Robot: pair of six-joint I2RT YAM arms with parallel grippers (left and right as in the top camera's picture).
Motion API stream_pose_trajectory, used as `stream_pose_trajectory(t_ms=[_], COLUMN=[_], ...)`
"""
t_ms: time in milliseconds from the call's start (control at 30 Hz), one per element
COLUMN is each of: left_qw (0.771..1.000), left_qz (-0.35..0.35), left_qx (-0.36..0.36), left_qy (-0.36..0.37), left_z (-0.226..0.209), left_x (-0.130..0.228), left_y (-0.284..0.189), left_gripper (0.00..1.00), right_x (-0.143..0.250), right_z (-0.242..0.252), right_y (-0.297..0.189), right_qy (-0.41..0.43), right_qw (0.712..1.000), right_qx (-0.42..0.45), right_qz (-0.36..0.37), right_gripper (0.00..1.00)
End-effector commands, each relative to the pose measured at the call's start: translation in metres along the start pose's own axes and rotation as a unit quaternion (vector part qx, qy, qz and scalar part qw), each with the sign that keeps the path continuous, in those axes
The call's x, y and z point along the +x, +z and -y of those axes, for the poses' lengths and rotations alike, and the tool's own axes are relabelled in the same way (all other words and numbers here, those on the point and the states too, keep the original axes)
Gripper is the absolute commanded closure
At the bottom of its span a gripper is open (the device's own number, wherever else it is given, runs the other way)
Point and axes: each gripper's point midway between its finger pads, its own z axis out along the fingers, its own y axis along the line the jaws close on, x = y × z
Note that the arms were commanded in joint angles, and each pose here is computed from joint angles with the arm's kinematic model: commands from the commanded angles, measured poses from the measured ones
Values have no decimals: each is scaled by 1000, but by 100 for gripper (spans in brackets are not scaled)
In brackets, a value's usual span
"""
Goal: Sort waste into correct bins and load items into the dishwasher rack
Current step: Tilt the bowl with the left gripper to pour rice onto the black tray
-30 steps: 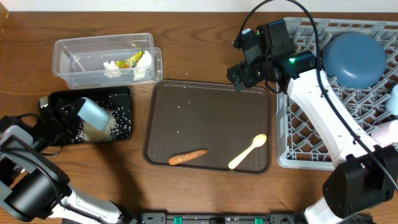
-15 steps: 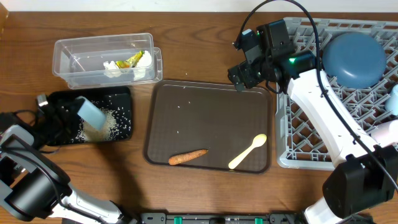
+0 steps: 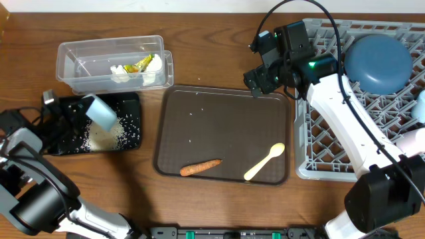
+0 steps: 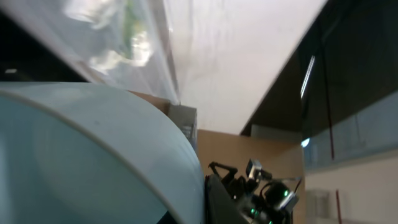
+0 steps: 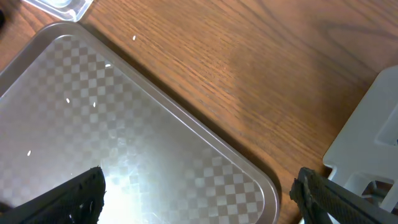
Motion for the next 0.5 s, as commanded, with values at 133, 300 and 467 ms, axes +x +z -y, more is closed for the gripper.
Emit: stream_pose_trajectory(t_ms=[133, 300, 467], left_qw=[991, 980, 960], left_qz=[-46, -59, -78], left_qx=[20, -33, -114], left_qy=[121, 188, 245], left_z=[56, 72, 64], left_x=[29, 55, 84], left_y=[24, 55, 101], left_gripper=[94, 94, 93], right_x=[0, 0, 0], right_z=[3, 5, 5], right_y=[-3, -3, -3], right_qy=[4, 5, 5], right_qw=[1000, 1000, 1000], right_qx=[11, 16, 16], right_qz=[1, 1, 1], right_gripper=[4, 4, 5])
